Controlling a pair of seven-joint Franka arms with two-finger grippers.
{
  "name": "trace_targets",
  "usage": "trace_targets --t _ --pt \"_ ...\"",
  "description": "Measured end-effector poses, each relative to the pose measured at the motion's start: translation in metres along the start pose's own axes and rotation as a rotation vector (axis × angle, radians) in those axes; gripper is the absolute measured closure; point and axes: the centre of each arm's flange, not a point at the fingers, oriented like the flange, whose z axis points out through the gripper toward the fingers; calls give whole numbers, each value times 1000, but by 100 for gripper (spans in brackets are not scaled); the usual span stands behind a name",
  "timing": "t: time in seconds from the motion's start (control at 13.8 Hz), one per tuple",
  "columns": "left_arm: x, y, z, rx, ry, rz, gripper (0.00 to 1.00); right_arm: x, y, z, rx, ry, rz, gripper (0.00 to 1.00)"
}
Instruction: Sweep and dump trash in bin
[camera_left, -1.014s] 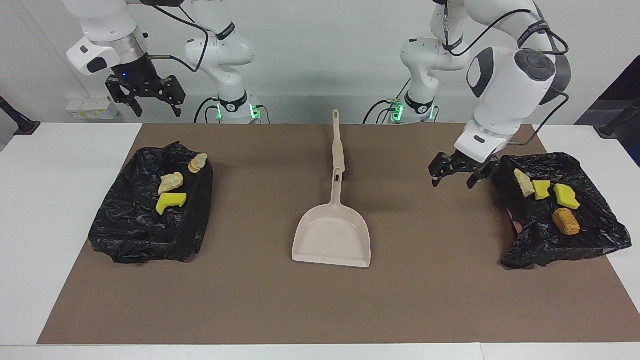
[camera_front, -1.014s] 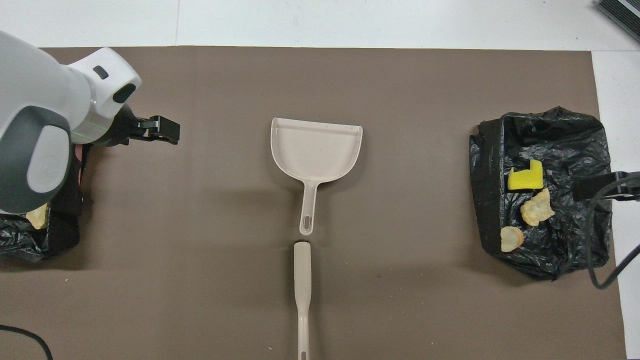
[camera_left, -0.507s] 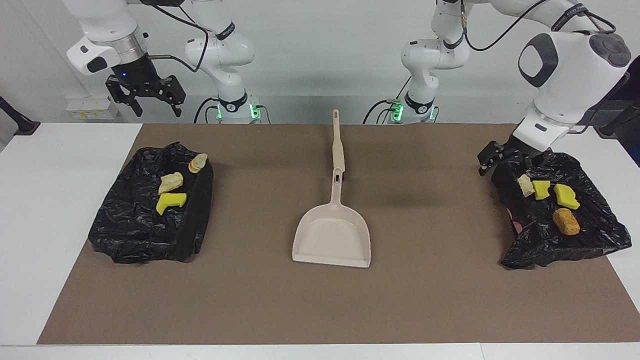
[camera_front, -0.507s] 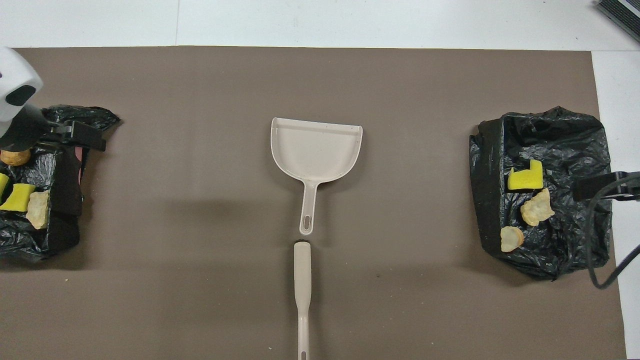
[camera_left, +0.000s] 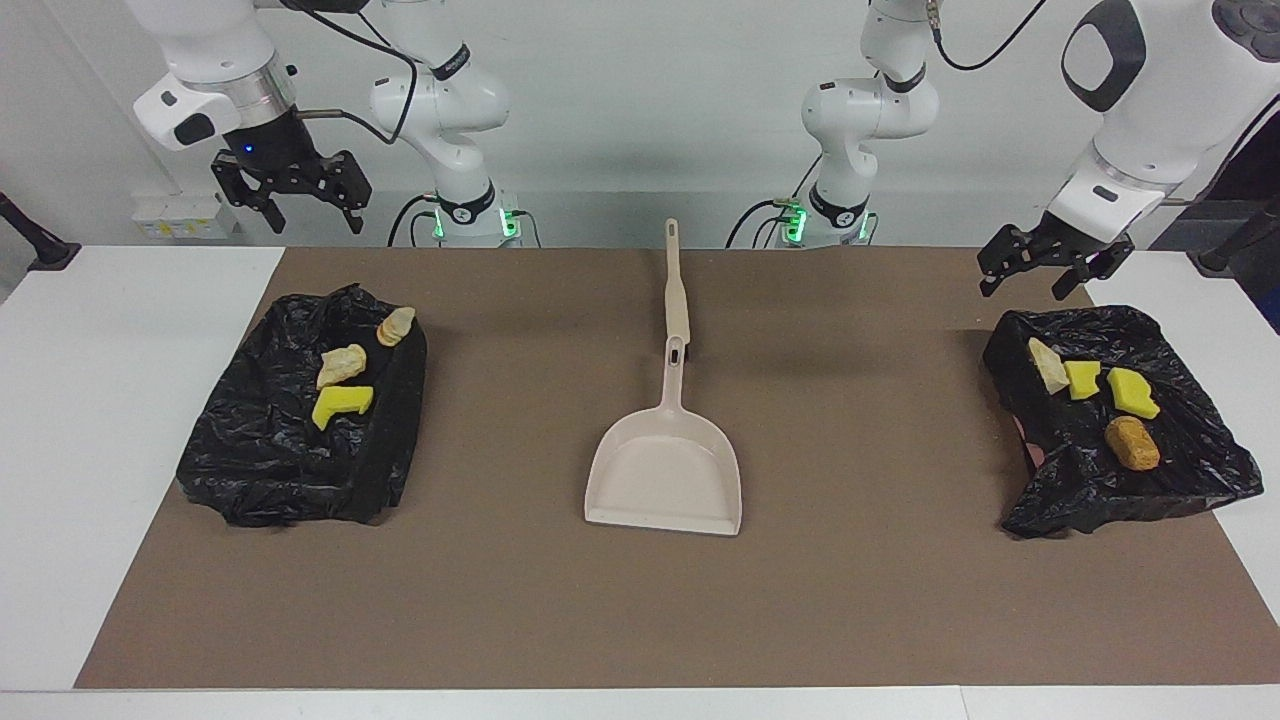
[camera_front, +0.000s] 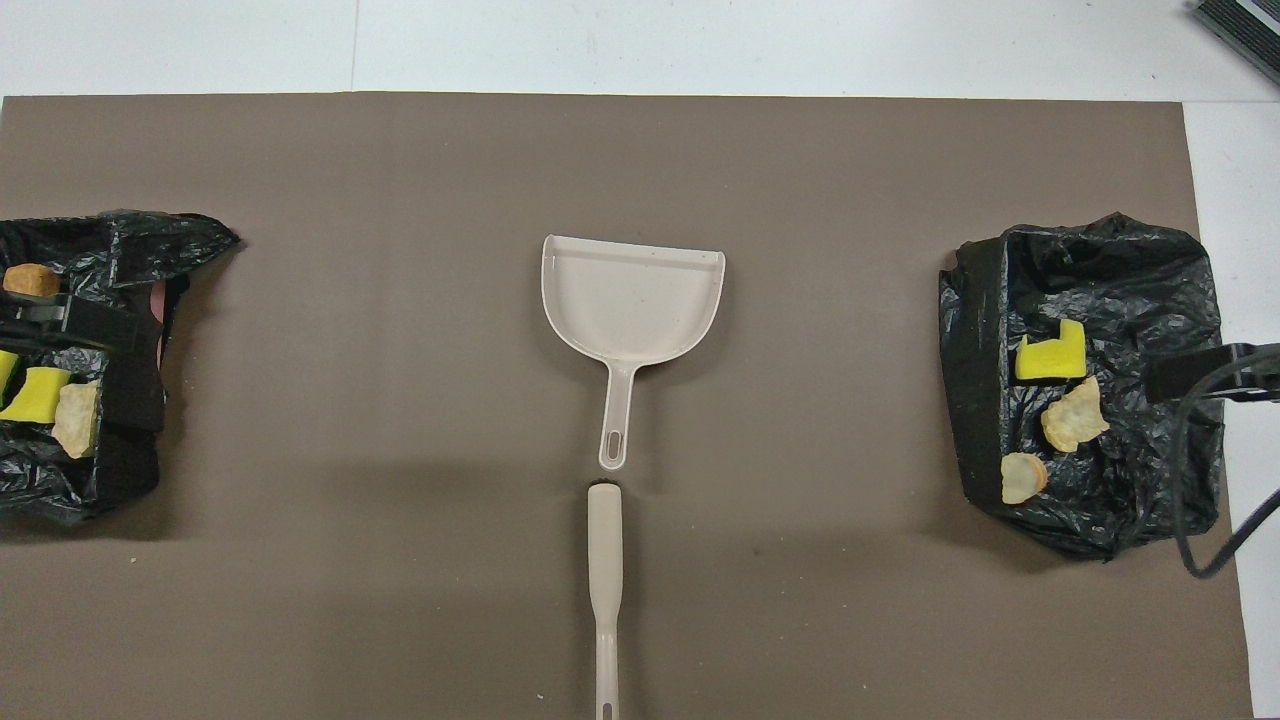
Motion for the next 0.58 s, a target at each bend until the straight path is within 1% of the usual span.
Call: trace_targets --t 0.29,0.58 --pt "-17 2 2 -2 -14 10 0 0 0 0 0 0 0 0" --pt "-19 2 3 -3 -19 50 0 0 0 0 0 0 0 0"
